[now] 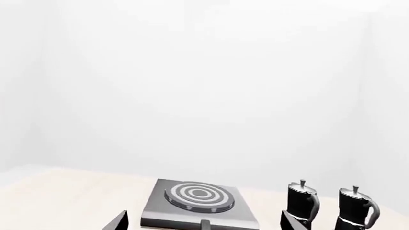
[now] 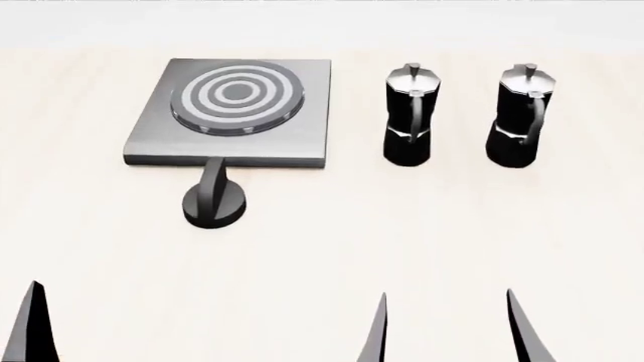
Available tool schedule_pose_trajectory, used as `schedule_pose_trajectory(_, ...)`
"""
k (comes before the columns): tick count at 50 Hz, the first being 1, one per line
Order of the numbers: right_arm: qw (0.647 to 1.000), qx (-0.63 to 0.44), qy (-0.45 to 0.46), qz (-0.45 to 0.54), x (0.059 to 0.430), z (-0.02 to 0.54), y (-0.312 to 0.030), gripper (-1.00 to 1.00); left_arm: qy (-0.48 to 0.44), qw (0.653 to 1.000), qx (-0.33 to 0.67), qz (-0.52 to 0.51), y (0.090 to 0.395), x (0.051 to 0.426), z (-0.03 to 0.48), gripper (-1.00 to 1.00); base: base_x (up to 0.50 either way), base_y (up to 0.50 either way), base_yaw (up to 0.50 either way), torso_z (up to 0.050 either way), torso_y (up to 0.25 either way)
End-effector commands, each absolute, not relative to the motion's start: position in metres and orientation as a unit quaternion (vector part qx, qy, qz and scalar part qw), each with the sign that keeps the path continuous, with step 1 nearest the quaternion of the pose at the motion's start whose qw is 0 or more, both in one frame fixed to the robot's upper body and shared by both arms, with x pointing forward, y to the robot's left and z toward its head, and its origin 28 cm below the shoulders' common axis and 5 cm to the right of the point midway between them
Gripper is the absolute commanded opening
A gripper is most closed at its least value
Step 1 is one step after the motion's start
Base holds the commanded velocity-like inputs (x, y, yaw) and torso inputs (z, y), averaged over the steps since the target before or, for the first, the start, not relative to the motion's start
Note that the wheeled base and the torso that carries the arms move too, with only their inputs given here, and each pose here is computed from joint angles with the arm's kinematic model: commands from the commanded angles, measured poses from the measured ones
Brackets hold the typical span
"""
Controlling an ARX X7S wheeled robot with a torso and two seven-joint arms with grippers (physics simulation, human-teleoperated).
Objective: Turn off the stove.
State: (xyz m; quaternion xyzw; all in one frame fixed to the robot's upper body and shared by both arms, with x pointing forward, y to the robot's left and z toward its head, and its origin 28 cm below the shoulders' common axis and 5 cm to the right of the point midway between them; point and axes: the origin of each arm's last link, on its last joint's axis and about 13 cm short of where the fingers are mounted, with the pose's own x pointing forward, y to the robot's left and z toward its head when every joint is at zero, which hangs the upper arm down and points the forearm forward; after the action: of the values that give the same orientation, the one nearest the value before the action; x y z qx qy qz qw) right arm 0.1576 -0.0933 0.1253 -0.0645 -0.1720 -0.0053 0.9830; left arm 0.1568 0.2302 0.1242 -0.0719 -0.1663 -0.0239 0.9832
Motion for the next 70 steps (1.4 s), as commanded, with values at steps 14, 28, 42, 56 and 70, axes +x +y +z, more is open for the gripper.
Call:
schedule_pose_trajectory(14, 0.983, -0.062, -0.170, -0.004, 0.1570, 0.1257, -0.0922, 1.00, -0.169, 0.983, -0.072, -0.023, 0.2291, 0.1558, 0.1235, 1.00, 0.28, 0.00, 0.00, 0.000, 0.000)
schedule_pose_trajectory(28, 0.983, -0.065, -0.170, -0.004, 0.1569, 0.1251, -0.0922, 1.00, -0.168, 0.983, -0.072, -0.023, 0.2290, 0.1558, 0.1229, 1.00, 0.28, 0.00, 0.00, 0.000, 0.000)
schedule_pose_trajectory(42, 0.984, -0.064, -0.168, -0.003, 0.1571, 0.1236, -0.0921, 1.00, -0.143, 0.986, -0.083, -0.031, 0.2293, 0.1578, 0.1208, 1.00, 0.28, 0.00, 0.00, 0.000, 0.000)
schedule_pose_trajectory(56, 0.984, -0.064, -0.168, -0.003, 0.1576, 0.1222, -0.0925, 1.00, -0.153, 0.985, -0.078, -0.026, 0.2293, 0.1568, 0.1209, 1.00, 0.28, 0.00, 0.00, 0.000, 0.000)
schedule_pose_trajectory(70, 0.984, -0.065, -0.167, -0.004, 0.1576, 0.1225, -0.0925, 1.00, -0.152, 0.985, -0.077, -0.027, 0.2291, 0.1573, 0.1200, 1.00, 0.24, 0.00, 0.00, 0.000, 0.001)
